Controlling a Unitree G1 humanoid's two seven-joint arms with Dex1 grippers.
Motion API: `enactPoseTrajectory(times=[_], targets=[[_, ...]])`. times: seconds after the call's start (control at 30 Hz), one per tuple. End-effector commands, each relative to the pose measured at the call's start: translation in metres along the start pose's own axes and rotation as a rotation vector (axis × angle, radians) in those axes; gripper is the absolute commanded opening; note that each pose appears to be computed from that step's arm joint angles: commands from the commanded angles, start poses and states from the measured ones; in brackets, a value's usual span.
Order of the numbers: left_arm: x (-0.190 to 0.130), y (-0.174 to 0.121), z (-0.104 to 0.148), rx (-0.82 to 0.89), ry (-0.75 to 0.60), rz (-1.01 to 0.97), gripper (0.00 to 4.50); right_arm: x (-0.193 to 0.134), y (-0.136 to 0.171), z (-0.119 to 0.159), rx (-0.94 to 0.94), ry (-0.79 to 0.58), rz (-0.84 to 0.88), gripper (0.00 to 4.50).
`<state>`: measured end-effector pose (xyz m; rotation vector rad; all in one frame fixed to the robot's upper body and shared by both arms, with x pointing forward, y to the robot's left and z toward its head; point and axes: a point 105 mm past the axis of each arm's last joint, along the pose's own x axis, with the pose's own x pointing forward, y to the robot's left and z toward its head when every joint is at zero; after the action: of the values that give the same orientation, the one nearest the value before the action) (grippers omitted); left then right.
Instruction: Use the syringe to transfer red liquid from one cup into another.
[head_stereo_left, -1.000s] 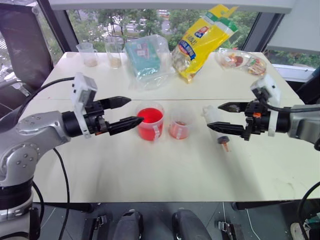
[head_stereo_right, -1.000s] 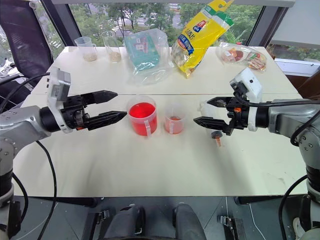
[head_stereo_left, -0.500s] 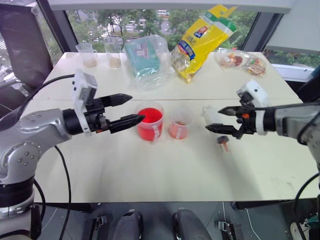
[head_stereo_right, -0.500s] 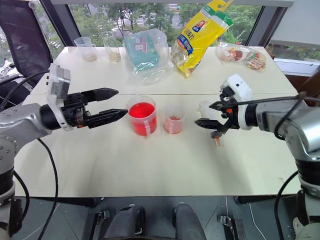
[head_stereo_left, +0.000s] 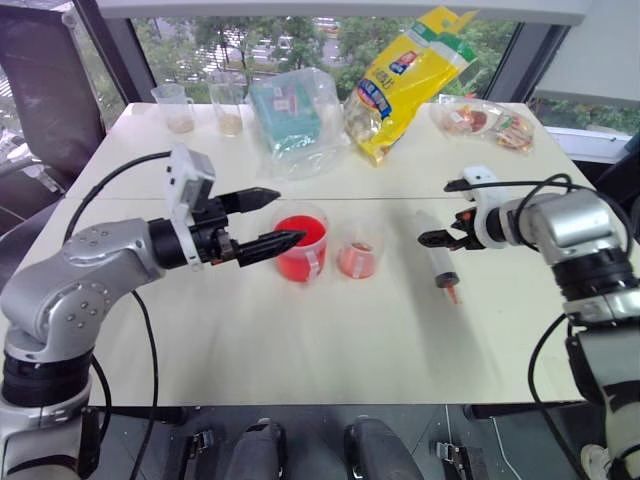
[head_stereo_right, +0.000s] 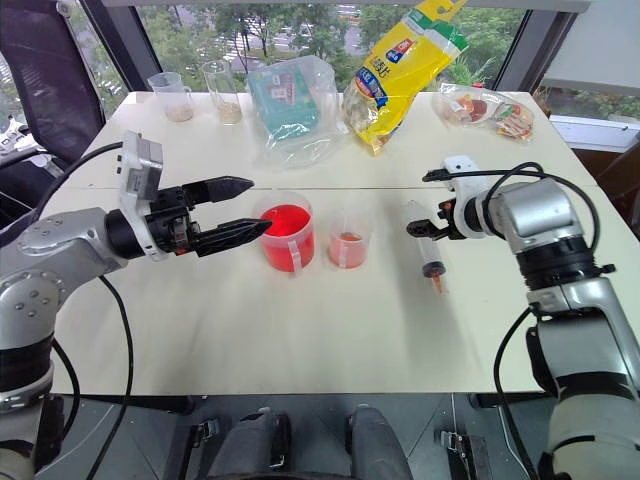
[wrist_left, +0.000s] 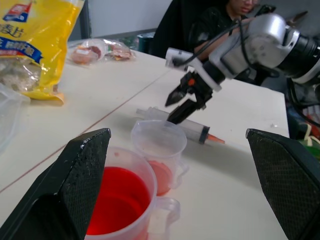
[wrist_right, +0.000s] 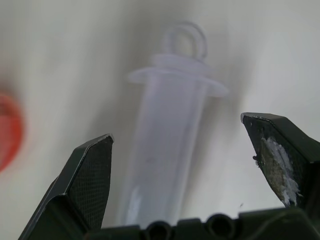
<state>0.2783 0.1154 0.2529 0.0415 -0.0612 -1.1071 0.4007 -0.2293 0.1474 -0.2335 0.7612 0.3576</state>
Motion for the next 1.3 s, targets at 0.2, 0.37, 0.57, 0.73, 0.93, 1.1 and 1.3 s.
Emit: enactPoseTrajectory(times=[0.2,0.37,0.57,0.73,0.93,1.1,1.3], targets=[[-0.006,-0.005,0.005,0.038,-0.034,0.029,4.5,0.019,-0.005,0.004,-0.061,0.029,-0.008,4.47],[-0.003,-0.004,0.004,0.039,-0.035,0.026,4.5,0.021,-0.008,0.004,-0.065,0.042,-0.005,2.19],[0.0,0.0,0.006,0.055,-0.036,0.012,4.5,0.009,-0.012,0.02,-0.038,-0.005,-0.018,1.43],[0.0,0.012,0.017,0.09,-0.048,0.015,4.5,-0.04,0.012,0.083,-0.092,-0.353,0.063,1.43],[0.001,0.026,0.032,0.129,-0.06,0.008,4.5,-0.119,0.098,0.133,-0.184,-0.882,0.383,1.43],[-0.003,0.037,0.044,0.138,-0.064,0.003,4.5,-0.152,0.16,0.145,-0.147,-1.215,0.666,1.43],[-0.018,0.045,0.056,0.152,-0.048,0.021,4.5,-0.13,0.198,0.148,-0.047,-1.333,0.759,1.43]])
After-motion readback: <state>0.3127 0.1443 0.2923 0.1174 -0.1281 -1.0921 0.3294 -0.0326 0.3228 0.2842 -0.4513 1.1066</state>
